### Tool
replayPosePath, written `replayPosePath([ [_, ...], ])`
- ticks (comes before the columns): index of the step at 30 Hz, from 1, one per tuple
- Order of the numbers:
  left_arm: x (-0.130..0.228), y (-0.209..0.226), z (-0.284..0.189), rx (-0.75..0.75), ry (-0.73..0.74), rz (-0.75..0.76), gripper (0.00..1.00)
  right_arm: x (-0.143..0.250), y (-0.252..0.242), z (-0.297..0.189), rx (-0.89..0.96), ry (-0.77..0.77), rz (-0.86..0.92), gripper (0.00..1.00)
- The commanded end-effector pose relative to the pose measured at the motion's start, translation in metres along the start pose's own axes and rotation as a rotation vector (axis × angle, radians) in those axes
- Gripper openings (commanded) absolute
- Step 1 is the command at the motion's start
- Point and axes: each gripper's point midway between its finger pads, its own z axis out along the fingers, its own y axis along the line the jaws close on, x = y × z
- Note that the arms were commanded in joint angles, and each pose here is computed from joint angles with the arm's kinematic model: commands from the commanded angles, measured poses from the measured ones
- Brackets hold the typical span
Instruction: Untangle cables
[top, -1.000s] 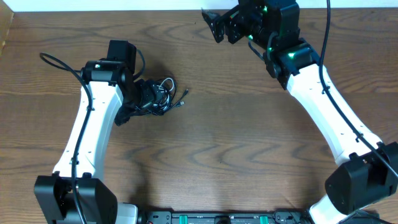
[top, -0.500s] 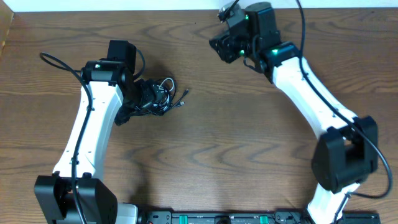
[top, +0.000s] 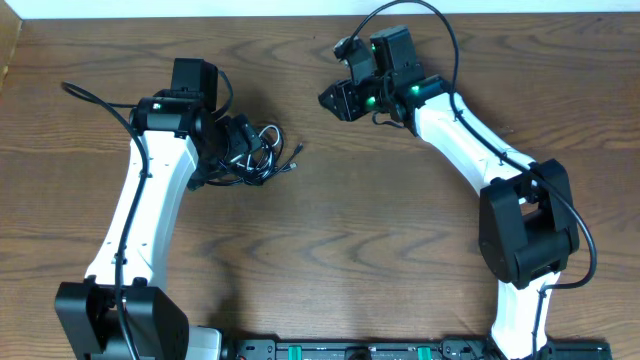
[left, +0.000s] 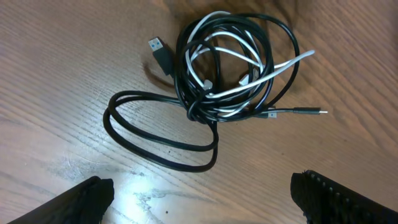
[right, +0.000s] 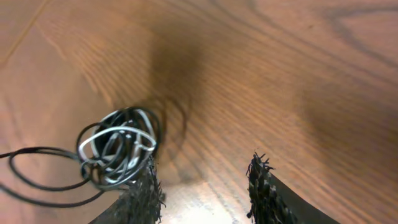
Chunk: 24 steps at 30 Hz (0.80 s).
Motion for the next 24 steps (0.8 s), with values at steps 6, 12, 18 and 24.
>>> replayPosePath([
  [6,-0.011,0.002,-0.004,-0.006,-0.044,-0.013,0.73,0.005,0.030,0.014,-0.106,0.015,0.010,0.65],
  [12,0.020,0.022,0.007,-0.097,0.061,-0.215,0.51,0.012,0.040,0.032,-0.130,0.028,0.076,0.75],
  [18,0.034,0.031,0.028,-0.134,0.089,-0.217,0.77,0.017,0.056,0.049,-0.160,0.024,0.038,0.80],
  [24,0.027,0.030,0.055,-0.106,0.024,-0.337,0.78,0.018,0.066,0.067,-0.165,-0.004,-0.003,0.82],
])
